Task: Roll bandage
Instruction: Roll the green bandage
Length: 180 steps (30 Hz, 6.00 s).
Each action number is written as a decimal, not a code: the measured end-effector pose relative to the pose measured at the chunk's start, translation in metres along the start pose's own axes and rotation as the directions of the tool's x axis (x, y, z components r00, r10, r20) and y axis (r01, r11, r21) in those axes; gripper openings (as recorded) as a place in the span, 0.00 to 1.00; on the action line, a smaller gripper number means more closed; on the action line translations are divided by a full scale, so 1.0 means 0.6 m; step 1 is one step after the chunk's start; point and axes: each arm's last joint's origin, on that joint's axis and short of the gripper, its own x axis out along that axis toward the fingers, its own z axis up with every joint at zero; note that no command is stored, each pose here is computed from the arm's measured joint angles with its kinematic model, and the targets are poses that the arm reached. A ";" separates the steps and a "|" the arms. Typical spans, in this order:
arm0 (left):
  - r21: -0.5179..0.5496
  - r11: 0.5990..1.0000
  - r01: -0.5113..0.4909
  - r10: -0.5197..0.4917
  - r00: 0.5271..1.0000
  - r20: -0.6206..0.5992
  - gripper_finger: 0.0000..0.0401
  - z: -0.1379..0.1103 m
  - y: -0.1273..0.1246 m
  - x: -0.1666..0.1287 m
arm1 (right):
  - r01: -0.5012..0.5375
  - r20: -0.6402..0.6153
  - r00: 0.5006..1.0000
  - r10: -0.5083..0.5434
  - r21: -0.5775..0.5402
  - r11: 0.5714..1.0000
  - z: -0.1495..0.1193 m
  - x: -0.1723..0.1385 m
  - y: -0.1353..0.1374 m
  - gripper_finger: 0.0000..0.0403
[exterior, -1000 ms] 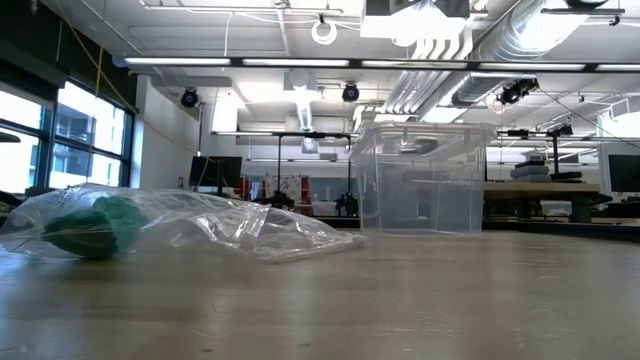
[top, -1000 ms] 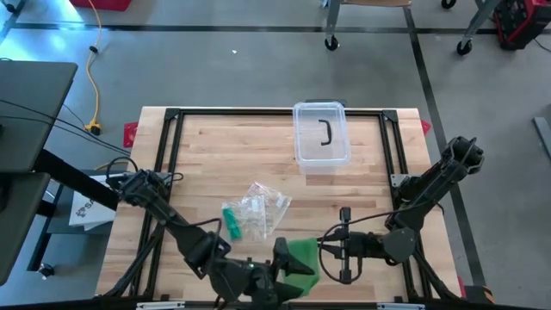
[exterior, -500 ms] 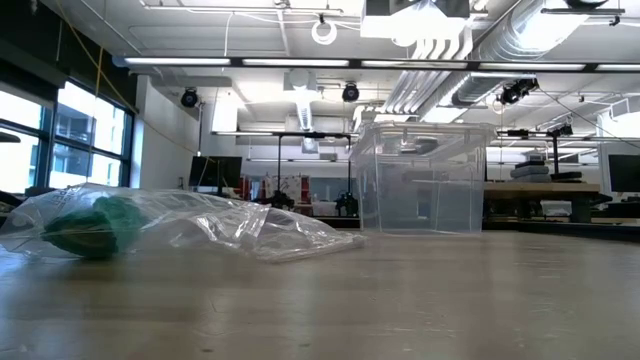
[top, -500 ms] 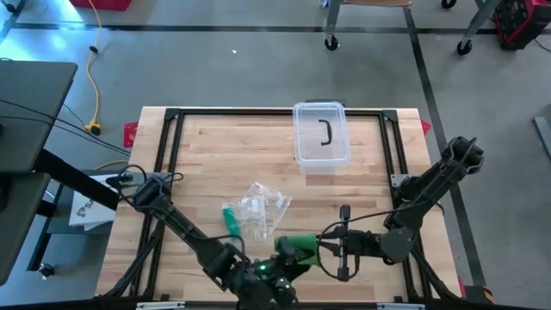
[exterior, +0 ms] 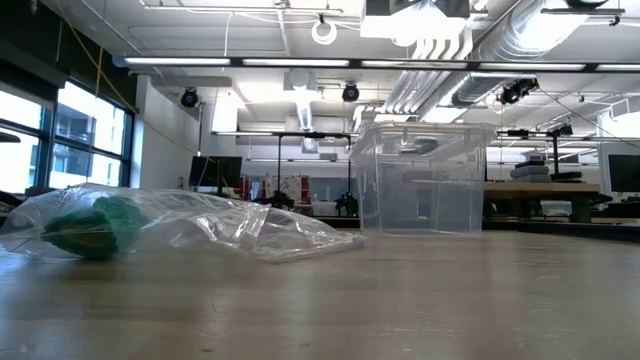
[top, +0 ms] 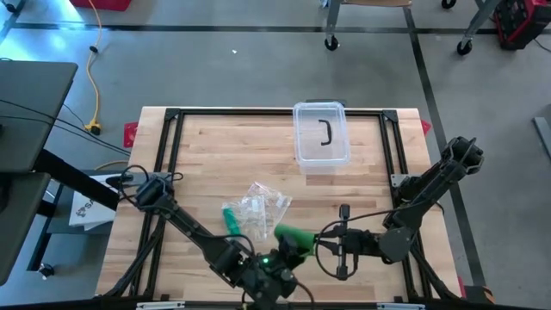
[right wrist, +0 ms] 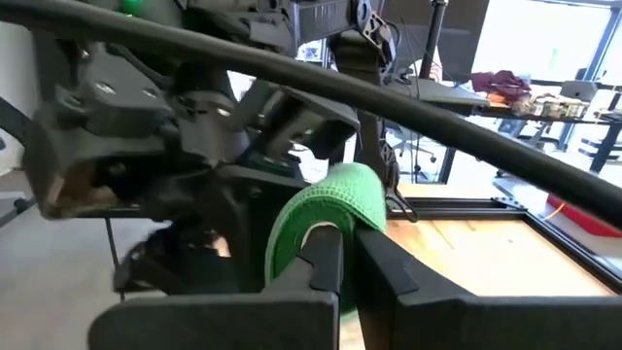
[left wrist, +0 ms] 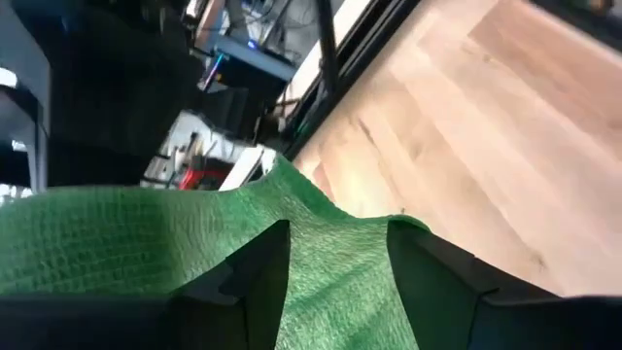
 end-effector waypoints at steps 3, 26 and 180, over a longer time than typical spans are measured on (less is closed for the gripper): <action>0.009 1.000 -0.003 0.003 1.000 -0.016 0.42 -0.004 0.003 0.004 | -0.001 0.004 1.000 0.001 0.005 1.000 0.001 0.000 0.000 0.00; -0.150 0.985 0.081 -0.061 0.989 0.138 0.59 0.036 0.042 -0.032 | -0.006 0.028 1.000 0.007 -0.020 1.000 0.008 -0.005 0.003 0.00; -0.681 0.462 0.568 0.292 0.628 0.722 0.58 -0.080 -0.028 0.000 | 0.012 0.149 0.989 0.009 -0.140 0.990 0.039 -0.068 0.041 0.00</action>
